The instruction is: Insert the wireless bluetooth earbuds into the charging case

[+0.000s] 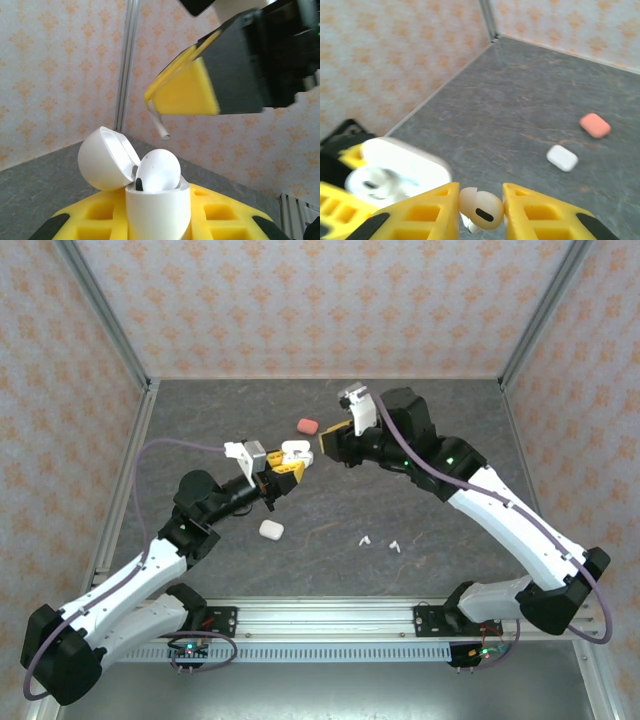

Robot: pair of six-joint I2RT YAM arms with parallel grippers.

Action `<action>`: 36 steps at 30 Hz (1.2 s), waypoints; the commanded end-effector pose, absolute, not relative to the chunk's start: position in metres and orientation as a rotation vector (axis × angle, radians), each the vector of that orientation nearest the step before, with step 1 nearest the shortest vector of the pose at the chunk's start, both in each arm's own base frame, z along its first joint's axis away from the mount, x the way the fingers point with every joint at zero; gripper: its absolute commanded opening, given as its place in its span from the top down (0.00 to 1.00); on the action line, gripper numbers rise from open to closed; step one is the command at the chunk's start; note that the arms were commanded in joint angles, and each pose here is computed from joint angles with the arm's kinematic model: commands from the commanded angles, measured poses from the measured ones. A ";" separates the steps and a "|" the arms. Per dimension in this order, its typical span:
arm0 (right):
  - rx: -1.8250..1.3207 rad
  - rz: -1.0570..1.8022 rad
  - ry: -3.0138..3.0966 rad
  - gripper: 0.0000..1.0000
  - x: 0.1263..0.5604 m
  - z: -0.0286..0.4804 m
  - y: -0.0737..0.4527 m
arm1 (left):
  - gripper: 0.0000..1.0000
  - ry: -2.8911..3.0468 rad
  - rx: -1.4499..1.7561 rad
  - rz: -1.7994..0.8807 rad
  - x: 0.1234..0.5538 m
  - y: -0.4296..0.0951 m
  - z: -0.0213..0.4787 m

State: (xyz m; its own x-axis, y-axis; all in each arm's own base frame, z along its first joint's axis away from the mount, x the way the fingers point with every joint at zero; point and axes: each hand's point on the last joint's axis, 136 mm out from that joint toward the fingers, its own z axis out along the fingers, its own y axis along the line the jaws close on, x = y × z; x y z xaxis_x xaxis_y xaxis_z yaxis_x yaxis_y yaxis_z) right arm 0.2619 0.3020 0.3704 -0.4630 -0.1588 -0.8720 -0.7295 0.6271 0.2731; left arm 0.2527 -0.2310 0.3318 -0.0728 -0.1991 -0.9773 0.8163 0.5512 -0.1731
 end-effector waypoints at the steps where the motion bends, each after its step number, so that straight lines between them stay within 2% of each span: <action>1: -0.765 0.822 1.837 0.74 0.249 0.392 0.310 | 1.00 1.345 0.574 -0.930 0.249 -0.233 0.345; 24: -0.810 0.796 1.860 0.74 0.252 0.370 0.329 | 1.00 1.340 0.579 -0.929 0.249 -0.234 0.347; 36: -0.878 0.861 1.957 0.74 0.236 0.344 0.332 | 1.00 1.334 0.571 -0.928 0.249 -0.233 0.349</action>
State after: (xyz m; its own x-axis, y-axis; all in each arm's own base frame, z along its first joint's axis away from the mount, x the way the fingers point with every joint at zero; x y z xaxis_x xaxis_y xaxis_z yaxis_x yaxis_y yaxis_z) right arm 0.2456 0.3285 0.3554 -0.4057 -0.2328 -0.8838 -0.8027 0.5532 0.2228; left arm 0.2522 -0.2334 0.3307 -0.0761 -0.1974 -0.9774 0.8197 0.5457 -0.1740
